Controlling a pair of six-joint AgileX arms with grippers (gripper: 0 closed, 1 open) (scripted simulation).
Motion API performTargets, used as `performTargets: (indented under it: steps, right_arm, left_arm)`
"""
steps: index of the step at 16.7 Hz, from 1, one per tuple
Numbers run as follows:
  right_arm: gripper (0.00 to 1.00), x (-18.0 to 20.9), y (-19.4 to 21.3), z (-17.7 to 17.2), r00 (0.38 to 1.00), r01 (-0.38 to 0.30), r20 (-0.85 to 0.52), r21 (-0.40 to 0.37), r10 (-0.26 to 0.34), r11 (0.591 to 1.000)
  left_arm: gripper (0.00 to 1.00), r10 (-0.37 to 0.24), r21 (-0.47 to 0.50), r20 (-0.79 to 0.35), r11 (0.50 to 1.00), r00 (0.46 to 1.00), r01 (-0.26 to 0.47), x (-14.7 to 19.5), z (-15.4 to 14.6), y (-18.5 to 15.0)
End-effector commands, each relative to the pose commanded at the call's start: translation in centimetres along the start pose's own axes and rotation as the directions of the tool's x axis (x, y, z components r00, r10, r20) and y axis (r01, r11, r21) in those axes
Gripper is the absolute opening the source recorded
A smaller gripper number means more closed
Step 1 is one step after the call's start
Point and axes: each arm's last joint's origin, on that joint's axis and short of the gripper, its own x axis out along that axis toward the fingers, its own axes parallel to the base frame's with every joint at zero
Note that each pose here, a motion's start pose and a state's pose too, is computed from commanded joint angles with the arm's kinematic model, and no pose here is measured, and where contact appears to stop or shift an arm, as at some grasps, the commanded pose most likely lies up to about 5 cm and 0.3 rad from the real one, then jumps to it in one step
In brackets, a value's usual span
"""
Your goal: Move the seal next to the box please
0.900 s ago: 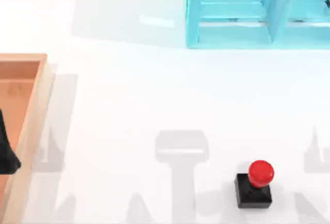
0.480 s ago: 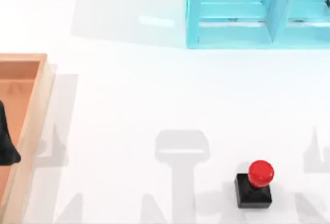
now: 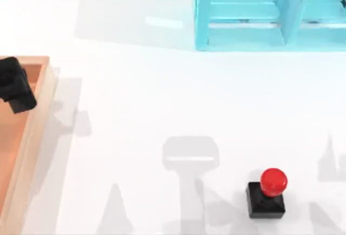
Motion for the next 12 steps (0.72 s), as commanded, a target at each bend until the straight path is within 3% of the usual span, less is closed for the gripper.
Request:
performTargets:
  steps: [3,5,9,12]
  right_arm:
    - [1.0,0.0,0.0,0.0,1.0,0.0,0.0,0.0,0.0,1.0]
    - [1.0,0.0,0.0,0.0,1.0,0.0,0.0,0.0,0.0,1.0]
    - [1.0,0.0,0.0,0.0,1.0,0.0,0.0,0.0,0.0,1.0]
    - [1.0,0.0,0.0,0.0,1.0,0.0,0.0,0.0,0.0,1.0]
  left_arm:
    - [1.0,0.083,-0.078,-0.213,0.992,0.974,-0.102,3.1,3.2,-2.4]
    - [1.0,0.15,-0.09,-0.356,0.977,0.923,-0.194,6.0,4.4,-4.2]
    - [1.0,0.274,-0.023,-0.58,0.936,0.767,-0.352,12.2,4.6,-8.5]
    - [1.0,0.344,0.08,-0.682,0.912,0.646,-0.402,15.8,3.0,-12.9]
